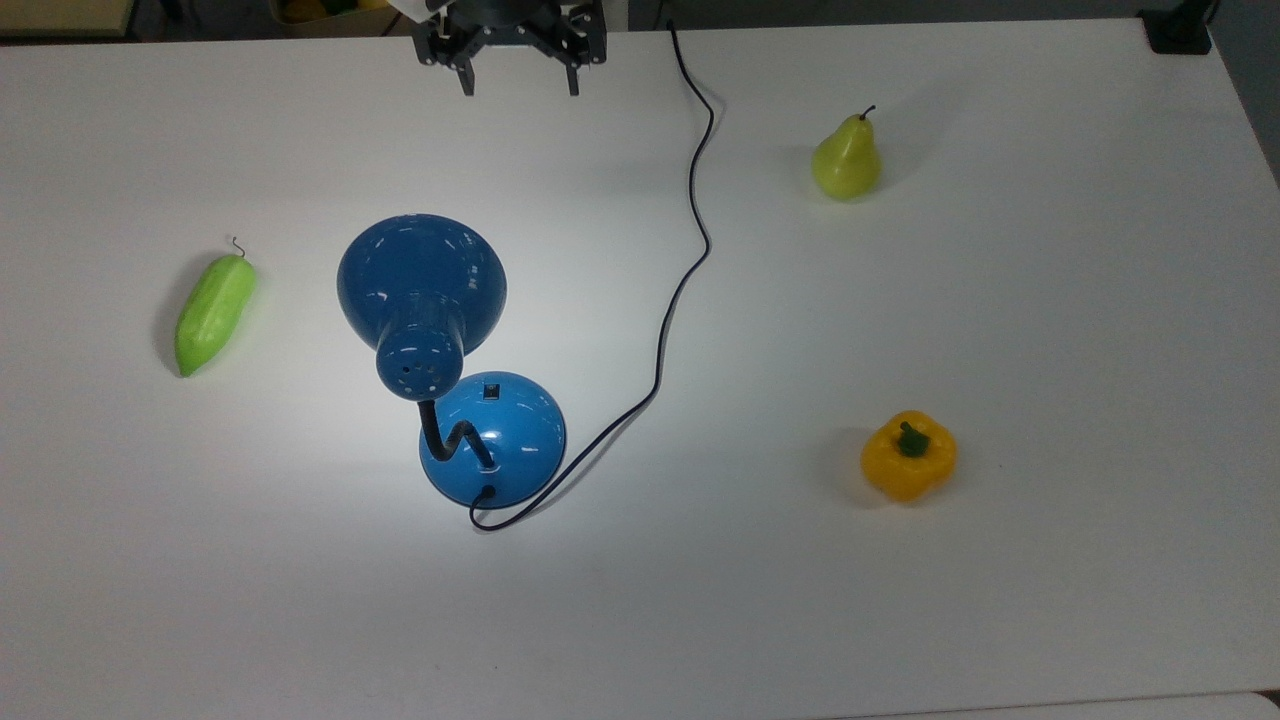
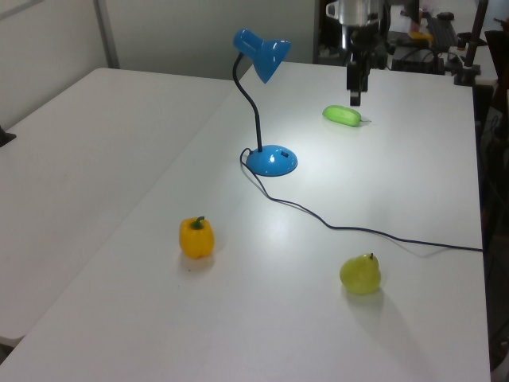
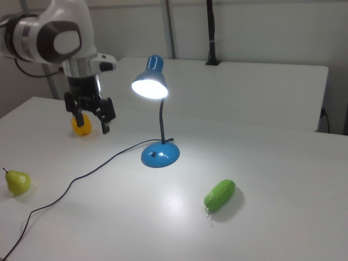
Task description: Turn on desk lamp
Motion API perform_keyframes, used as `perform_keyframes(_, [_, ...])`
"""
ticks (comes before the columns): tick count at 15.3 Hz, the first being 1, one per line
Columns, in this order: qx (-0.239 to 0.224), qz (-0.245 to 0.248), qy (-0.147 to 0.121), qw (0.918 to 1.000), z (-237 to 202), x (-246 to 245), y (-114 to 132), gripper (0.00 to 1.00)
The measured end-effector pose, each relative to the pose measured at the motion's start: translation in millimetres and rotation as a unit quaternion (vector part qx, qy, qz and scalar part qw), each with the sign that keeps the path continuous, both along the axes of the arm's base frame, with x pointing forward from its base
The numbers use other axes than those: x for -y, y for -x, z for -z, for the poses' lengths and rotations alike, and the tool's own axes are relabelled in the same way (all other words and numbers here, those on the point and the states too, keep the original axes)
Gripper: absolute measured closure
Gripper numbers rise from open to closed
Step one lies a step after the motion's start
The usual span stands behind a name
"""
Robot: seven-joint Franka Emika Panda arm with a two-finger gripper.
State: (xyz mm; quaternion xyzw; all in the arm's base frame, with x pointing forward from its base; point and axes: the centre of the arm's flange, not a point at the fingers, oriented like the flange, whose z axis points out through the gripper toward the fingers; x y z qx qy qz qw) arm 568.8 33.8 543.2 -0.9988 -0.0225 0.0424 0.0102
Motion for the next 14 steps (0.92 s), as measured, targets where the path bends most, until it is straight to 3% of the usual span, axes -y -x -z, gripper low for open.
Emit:
perform_keyframes(5, [0.018, 0.033, 0.000, 0.9993, -61.2, -0.3, 3.3, 0.00])
perform_keyframes(9, [0.040, 0.060, -0.017, 0.9972, -88.8, -1.5, 3.0, 0.00])
perform_keyframes(14, [0.050, 0.037, -0.022, 0.9979, -91.9, 2.7, 0.4, 0.00])
